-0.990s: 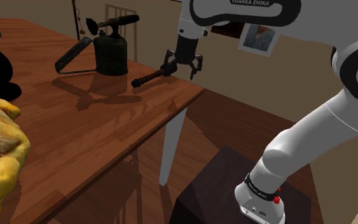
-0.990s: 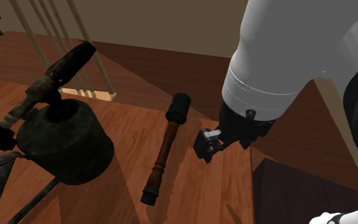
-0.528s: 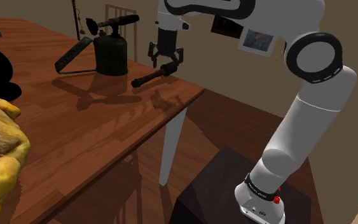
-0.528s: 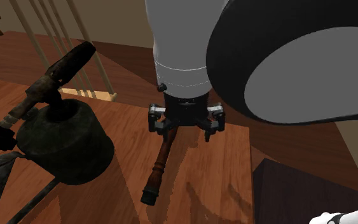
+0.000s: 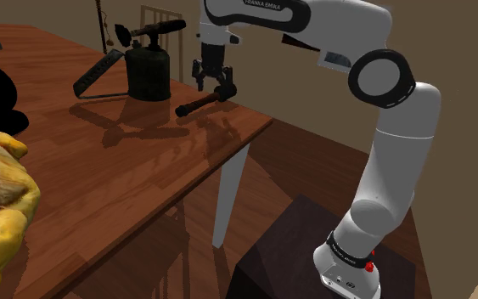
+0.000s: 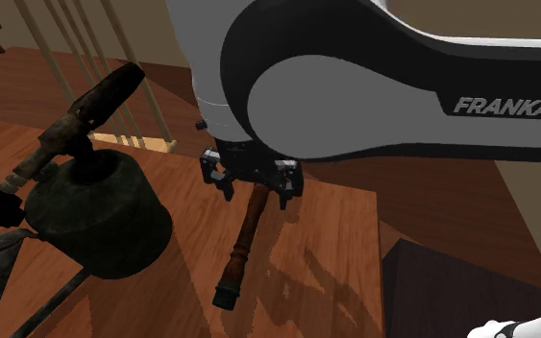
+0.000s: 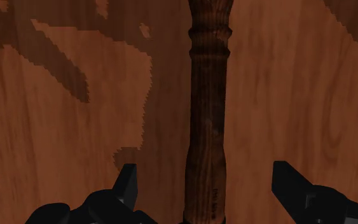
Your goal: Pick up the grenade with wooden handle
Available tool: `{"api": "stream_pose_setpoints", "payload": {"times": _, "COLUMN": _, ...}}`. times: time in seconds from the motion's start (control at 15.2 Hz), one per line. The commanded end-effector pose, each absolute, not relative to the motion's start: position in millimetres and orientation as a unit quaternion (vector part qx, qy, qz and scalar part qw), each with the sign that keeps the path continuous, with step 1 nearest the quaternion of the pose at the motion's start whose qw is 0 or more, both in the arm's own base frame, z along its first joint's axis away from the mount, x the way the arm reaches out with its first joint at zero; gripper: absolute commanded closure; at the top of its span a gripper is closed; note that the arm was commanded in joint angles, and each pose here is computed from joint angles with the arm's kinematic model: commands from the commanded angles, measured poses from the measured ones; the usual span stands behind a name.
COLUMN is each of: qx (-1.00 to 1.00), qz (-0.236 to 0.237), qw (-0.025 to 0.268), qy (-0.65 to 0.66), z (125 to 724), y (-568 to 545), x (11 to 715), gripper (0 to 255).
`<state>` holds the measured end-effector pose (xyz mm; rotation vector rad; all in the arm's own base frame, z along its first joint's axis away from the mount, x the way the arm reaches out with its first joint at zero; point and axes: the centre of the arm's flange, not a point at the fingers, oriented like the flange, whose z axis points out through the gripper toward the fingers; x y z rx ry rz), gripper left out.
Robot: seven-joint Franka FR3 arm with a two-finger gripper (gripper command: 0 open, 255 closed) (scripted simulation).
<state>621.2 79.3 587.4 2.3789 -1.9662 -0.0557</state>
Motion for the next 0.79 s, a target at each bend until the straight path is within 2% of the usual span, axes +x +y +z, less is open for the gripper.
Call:
{"api": "stream_pose_setpoints", "payload": {"times": 0.0, "qx": 0.77, "qz": -0.018, "qw": 0.027, "qy": -0.638, "z": 577.9, "y": 79.9, "x": 622.2, "gripper": 0}}
{"api": "stream_pose_setpoints", "payload": {"times": 0.2, "qx": 0.77, "qz": -0.018, "qw": 0.027, "qy": -0.638, "z": 569.6, "y": 79.9, "x": 622.2, "gripper": 0}}
{"api": "stream_pose_setpoints", "payload": {"times": 0.26, "qx": 0.77, "qz": -0.018, "qw": 0.027, "qy": -0.638, "z": 569.1, "y": 79.8, "x": 622.9, "gripper": 255}}
{"api": "stream_pose_setpoints", "payload": {"times": 0.73, "qx": 0.77, "qz": -0.018, "qw": 0.027, "qy": -0.638, "z": 569.2, "y": 79.7, "x": 623.3, "gripper": 255}}
